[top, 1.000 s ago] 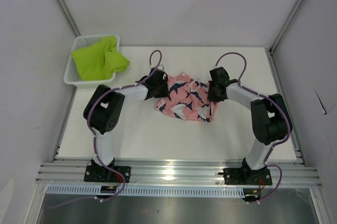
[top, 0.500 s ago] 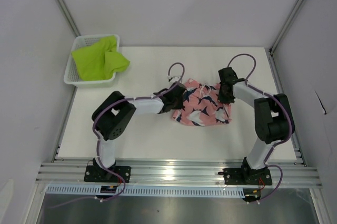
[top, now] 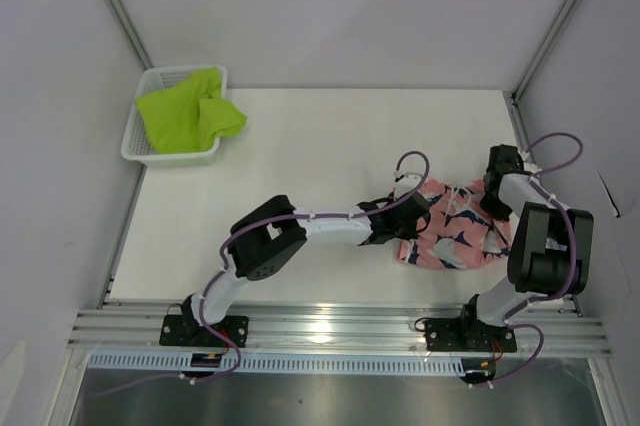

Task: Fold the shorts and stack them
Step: Neatly place the folded shorts to the corner

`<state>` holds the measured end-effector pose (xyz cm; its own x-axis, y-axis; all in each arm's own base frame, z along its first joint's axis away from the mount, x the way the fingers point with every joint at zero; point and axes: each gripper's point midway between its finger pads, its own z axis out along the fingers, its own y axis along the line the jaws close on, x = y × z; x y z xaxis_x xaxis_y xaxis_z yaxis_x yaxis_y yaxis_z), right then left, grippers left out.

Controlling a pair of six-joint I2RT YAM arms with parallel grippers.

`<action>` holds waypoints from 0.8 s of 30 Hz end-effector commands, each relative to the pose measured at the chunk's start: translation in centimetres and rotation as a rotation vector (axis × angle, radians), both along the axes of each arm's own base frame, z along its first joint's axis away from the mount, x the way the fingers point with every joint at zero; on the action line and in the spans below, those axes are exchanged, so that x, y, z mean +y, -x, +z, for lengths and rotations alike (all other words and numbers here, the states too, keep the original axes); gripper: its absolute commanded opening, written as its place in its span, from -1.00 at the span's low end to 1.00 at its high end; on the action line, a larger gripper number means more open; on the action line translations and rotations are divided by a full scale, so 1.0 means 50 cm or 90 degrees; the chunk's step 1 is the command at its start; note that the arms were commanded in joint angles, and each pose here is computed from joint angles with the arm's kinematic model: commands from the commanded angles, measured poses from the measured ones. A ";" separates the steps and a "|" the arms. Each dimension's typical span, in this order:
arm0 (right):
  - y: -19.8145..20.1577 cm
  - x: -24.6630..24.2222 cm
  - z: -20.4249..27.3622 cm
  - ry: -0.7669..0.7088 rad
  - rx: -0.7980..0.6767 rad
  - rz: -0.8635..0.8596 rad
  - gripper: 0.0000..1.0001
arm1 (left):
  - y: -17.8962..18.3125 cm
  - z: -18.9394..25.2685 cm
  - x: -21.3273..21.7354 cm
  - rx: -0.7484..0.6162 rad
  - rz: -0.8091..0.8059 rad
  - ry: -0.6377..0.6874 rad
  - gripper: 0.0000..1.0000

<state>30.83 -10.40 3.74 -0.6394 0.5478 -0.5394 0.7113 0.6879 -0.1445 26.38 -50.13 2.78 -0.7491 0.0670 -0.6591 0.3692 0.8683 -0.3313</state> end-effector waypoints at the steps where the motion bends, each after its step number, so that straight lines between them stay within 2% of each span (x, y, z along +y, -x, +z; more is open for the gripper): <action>1: 0.018 -0.063 0.034 0.030 -0.069 -0.100 -1.00 | 0.013 0.037 -0.057 -0.025 -0.007 0.032 -1.00; 6: 0.031 -0.099 0.025 0.015 -0.095 -0.127 -1.00 | 0.028 0.038 -0.098 -0.023 -0.026 0.057 -1.00; 9: 0.013 -0.115 0.033 0.019 -0.101 -0.125 -1.00 | 0.040 0.030 -0.127 -0.003 -0.037 0.089 -1.00; 14: -0.008 -0.136 0.029 0.003 -0.097 -0.133 -1.00 | 0.048 0.018 -0.153 -0.003 -0.039 0.097 -0.97; 16: -0.008 -0.139 0.024 -0.003 -0.094 -0.140 -1.00 | 0.048 0.018 -0.158 -0.002 -0.042 0.096 -0.82; 17: -0.007 -0.139 0.021 -0.007 -0.093 -0.143 -1.00 | 0.047 0.015 -0.155 -0.001 -0.043 0.088 -0.52; 19: -0.006 -0.146 0.021 -0.022 -0.097 -0.155 -0.63 | 0.045 0.020 -0.146 -0.007 -0.040 0.079 -0.19; 20: -0.011 -0.147 0.024 -0.027 -0.102 -0.152 -0.51 | 0.039 0.026 -0.138 -0.018 -0.030 0.074 0.00; 21: -0.009 -0.149 0.029 -0.028 -0.100 -0.156 -0.23 | 0.036 0.047 -0.129 -0.026 -0.024 0.081 0.31; 24: -0.011 -0.171 0.080 0.010 -0.120 -0.179 0.28 | 0.030 0.059 -0.100 -0.031 -0.017 0.082 0.60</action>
